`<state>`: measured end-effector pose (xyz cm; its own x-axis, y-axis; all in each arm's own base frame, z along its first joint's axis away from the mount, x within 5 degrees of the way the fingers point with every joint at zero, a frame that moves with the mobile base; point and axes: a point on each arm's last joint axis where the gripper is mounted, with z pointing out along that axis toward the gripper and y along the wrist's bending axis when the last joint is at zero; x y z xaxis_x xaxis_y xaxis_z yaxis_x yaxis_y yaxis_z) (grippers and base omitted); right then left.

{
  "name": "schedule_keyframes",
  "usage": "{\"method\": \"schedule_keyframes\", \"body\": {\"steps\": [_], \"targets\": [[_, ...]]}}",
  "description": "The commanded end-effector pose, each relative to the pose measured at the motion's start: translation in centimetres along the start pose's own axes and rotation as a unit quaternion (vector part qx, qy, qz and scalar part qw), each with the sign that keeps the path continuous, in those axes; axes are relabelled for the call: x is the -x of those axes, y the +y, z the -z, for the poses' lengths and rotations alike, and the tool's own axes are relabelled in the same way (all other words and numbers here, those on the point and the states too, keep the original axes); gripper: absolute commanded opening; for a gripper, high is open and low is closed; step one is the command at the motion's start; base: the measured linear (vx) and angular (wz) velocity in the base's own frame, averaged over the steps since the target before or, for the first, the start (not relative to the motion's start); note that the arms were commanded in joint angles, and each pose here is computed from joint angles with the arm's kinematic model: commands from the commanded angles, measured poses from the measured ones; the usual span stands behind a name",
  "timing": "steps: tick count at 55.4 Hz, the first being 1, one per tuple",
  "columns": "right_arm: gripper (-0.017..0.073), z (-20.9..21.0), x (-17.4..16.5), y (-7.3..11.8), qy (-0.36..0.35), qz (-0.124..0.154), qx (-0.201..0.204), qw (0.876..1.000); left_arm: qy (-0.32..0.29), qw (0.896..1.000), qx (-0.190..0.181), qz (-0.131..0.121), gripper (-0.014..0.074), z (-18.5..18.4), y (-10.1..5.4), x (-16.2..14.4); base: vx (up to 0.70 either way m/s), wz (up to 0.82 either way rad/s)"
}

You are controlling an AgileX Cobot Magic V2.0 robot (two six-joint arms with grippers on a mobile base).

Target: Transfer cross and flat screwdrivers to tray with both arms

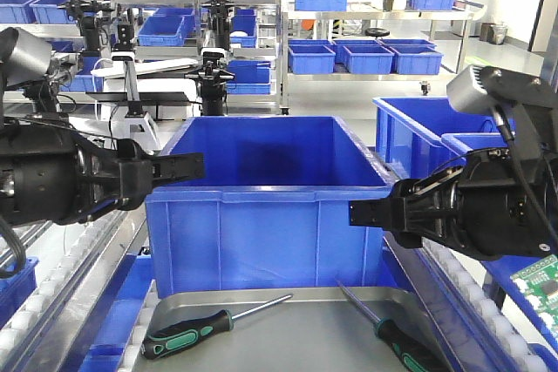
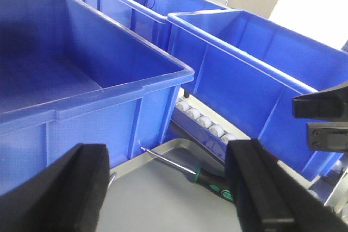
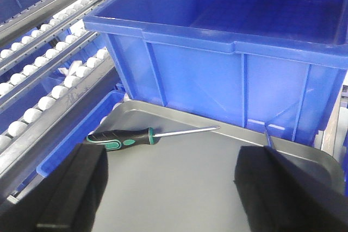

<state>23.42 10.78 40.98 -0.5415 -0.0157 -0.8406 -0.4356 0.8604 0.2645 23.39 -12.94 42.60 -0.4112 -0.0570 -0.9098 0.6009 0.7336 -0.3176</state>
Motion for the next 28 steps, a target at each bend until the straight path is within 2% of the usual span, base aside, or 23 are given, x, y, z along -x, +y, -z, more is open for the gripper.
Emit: {"method": "schedule_keyframes", "body": {"steps": [1, 10, 15, 20, 28], "targets": [[0.0551, 1.6, 1.6, 0.5, -0.062, 0.002, 0.004, 0.998, -0.061, 0.997, 0.023, -0.028, 0.055, 2.0, -0.6, 1.6, 0.0, 0.0], [0.0551, 1.6, 1.6, 0.5, -0.062, 0.002, 0.004, 0.998, -0.107, 0.988, 0.113, -0.01, 0.0443, 5.5, 0.9, -1.7, 0.0, 0.0], [0.0551, 1.6, 1.6, 0.5, -0.062, 0.002, 0.004, 0.998, -0.138, 0.979, 0.15, -0.02, 0.034, 8.2, 1.4, -4.6, 0.0, 0.0], [0.0551, 1.6, 1.6, 0.5, -0.062, 0.002, 0.004, 0.998, -0.163, 0.967, 0.19, -0.055, 0.0215, 10.5, 2.2, -7.9, 0.0, 0.0], [0.0551, 1.6, 1.6, 0.5, -0.062, 0.002, 0.004, 0.998, -0.197, 0.948, 0.244, -0.047, -0.0005, 13.3, 3.6, -13.7, 0.0, 0.0]]}}
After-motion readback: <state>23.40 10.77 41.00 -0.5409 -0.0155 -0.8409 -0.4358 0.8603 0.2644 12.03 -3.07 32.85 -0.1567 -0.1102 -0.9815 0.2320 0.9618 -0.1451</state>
